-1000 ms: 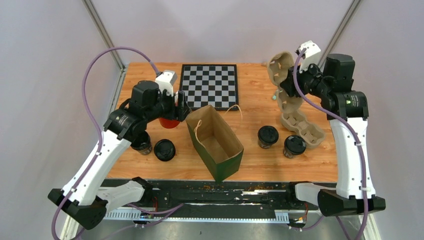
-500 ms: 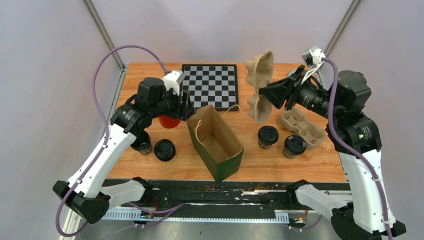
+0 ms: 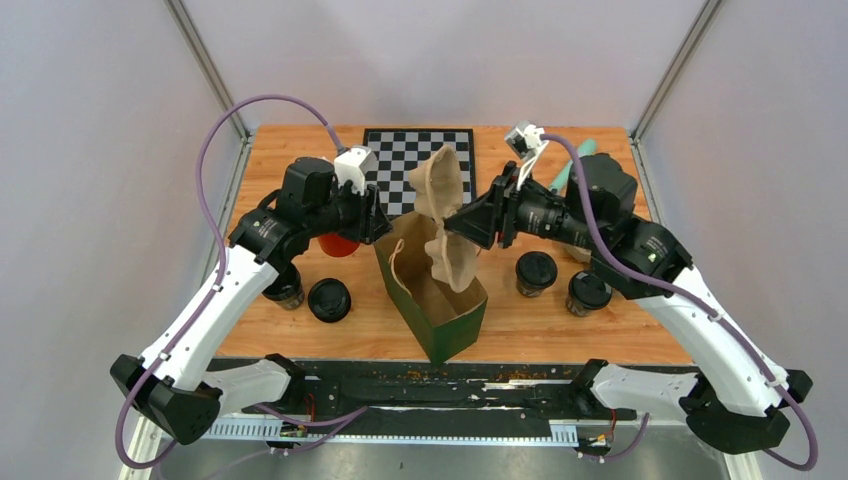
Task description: Pack the takeout coffee
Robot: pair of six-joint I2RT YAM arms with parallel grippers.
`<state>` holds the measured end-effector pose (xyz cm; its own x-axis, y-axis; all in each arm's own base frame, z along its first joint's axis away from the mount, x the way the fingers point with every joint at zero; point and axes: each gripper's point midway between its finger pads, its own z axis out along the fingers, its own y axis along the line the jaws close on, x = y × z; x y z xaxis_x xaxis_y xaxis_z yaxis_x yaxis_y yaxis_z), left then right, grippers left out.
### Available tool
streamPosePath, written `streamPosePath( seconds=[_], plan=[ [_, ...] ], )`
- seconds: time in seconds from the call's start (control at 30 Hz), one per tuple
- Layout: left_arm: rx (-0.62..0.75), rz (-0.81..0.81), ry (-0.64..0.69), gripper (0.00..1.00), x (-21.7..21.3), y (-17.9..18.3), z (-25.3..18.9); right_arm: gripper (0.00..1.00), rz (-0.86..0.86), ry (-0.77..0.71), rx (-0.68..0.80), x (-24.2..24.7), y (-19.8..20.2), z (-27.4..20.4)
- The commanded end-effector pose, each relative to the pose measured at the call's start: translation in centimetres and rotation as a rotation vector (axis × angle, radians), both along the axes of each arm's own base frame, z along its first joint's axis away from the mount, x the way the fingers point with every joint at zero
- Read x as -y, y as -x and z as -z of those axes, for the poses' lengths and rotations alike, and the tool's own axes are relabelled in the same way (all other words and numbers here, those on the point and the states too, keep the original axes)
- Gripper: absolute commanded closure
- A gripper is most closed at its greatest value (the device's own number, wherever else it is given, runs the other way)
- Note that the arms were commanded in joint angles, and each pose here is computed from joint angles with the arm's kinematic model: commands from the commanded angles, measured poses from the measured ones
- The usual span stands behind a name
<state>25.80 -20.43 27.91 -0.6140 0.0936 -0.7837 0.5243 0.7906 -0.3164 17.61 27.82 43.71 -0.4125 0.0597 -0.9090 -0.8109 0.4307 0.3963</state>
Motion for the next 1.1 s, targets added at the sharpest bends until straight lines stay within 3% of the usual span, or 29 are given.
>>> streamPosePath(
  seconds=[0.0, 0.2, 0.33, 0.6, 1.07],
  plan=[
    [0.02, 0.053, 0.034, 0.55, 0.7, 0.3, -0.7, 0.69, 0.06, -0.051, -0.013, -1.4, -0.9, -0.2],
    [-0.026, 0.104, 0.097, 0.85, 1.7, 1.6, -0.7, 0.68, 0.086, 0.065, -0.033, -2.5, -1.9, 2.9],
    [-0.031, 0.079, 0.129, 1.0, 1.6, 2.1, -0.9, 0.68, 0.12, 0.216, -0.01, -1.9, -3.0, 5.2],
    [-0.045, 0.035, 0.247, 1.0, 1.9, 2.8, -1.9, 0.67, 0.119, 0.427, 0.037, -0.9, -4.3, 7.7],
    [0.014, -0.036, 0.357, 1.0, 1.7, 2.3, -1.8, 0.67, -0.069, 0.553, -0.099, -1.6, -0.9, 11.6]
  ],
)
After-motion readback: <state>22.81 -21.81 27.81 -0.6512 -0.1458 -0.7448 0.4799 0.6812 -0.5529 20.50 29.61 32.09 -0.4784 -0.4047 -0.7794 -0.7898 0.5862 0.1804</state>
